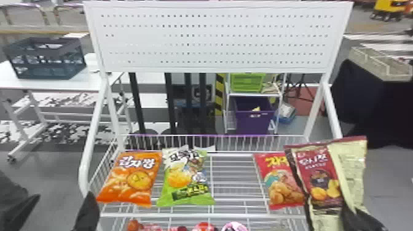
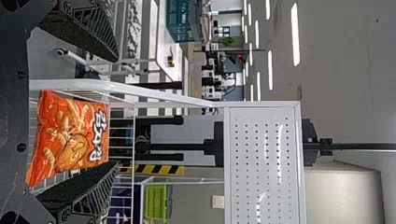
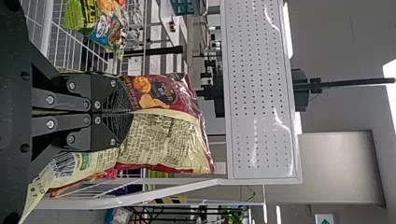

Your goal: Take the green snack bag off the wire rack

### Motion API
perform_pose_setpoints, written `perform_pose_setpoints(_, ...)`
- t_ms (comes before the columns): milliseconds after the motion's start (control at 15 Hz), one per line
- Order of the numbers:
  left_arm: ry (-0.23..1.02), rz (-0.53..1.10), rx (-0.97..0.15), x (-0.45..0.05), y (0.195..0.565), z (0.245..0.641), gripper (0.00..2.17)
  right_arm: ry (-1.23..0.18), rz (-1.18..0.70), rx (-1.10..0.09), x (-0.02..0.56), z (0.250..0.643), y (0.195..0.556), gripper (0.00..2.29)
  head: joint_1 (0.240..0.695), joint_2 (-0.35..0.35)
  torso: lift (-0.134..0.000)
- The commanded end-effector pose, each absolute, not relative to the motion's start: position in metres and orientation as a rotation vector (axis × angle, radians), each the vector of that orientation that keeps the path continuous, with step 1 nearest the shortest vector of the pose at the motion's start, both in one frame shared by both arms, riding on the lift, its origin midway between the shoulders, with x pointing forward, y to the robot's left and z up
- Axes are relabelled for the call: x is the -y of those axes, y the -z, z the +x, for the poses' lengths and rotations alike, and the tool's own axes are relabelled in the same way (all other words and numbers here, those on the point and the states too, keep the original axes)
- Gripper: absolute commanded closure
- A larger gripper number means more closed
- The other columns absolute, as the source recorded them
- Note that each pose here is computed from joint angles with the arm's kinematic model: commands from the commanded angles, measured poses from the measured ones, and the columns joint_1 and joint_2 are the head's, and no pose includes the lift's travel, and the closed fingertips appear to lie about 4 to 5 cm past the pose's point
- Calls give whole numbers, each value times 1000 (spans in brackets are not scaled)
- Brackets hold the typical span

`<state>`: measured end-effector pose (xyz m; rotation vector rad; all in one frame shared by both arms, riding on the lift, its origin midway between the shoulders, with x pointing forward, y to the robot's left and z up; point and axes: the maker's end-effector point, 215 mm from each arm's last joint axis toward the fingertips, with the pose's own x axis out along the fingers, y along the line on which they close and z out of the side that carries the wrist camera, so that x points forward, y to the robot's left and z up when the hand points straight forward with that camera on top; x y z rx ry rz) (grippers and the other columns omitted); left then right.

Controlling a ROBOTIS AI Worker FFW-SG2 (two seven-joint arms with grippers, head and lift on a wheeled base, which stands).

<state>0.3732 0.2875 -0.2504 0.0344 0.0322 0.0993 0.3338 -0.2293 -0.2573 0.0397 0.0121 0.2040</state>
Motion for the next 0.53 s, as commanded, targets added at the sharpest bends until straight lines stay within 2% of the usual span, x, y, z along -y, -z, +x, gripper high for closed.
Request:
perform_pose_setpoints(0,-98,32,-30,-286,252,374,110,-203,40,-10,229,334,257,2243,499,0,0)
perform_pose_setpoints(467,-93,23,2,-284,244,375,110,-200,42,-5,230,334,256,2243,499,0,0)
